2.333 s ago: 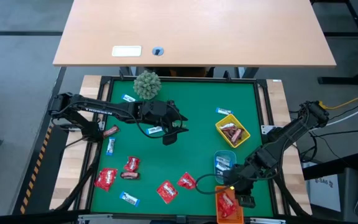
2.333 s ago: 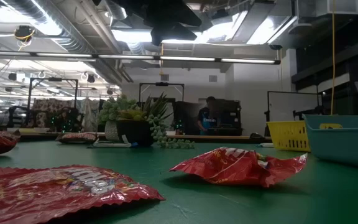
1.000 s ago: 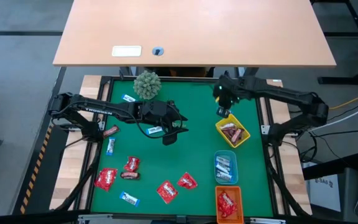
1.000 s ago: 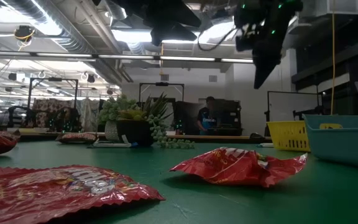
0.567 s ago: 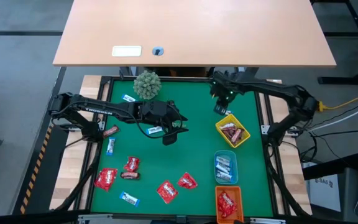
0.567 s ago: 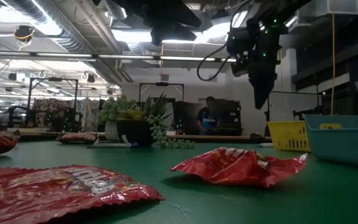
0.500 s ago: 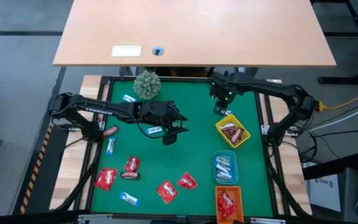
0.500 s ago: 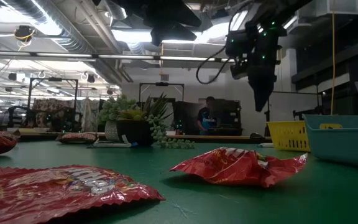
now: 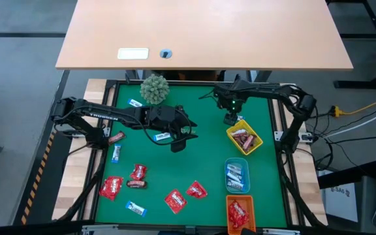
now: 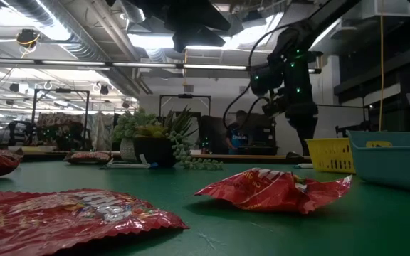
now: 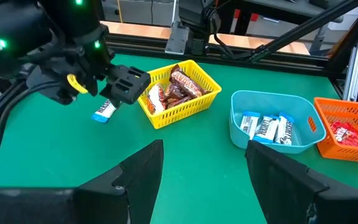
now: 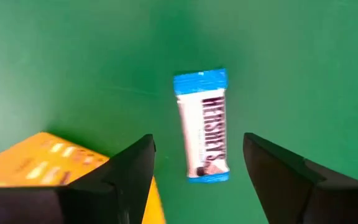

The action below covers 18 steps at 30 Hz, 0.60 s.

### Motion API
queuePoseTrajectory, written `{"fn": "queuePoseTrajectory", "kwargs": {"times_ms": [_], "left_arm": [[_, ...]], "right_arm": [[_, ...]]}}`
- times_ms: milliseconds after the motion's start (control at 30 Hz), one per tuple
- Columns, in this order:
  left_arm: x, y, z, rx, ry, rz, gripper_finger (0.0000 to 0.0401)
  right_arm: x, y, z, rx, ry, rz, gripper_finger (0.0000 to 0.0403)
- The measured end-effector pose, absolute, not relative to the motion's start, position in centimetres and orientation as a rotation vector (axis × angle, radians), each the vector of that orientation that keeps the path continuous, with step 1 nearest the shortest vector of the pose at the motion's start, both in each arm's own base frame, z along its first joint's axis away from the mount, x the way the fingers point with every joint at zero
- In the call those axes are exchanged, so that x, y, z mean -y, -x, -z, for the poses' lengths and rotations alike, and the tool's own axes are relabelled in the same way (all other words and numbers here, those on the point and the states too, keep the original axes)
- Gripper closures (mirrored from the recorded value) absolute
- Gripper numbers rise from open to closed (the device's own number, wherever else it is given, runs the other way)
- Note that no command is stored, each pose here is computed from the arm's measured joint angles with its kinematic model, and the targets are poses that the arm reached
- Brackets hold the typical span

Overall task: Sort candy
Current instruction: Put the white chocolate into the blue bin

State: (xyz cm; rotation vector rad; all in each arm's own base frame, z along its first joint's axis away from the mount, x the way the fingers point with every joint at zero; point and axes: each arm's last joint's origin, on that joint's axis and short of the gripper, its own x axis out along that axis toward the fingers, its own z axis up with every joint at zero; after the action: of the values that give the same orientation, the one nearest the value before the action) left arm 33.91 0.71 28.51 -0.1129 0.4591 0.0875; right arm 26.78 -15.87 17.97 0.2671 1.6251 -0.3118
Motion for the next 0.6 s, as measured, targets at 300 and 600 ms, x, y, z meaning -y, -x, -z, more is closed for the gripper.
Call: {"fn": "queuePoseTrajectory", "kwargs": {"times_ms": [300,600], "left_arm": [[-0.7,-33.9,-28.5,-0.459,0.113,-0.088,0.0177],[-0.7,-33.9,-28.5,-0.46,0.113,-0.088,0.0177]], "right_arm": [[16.2,-27.2,-16.4,-1.67,-0.264,0.314,0.0157],[16.6,-27.7,-15.3,-1.672,-0.232,0.346,0.0157]]}}
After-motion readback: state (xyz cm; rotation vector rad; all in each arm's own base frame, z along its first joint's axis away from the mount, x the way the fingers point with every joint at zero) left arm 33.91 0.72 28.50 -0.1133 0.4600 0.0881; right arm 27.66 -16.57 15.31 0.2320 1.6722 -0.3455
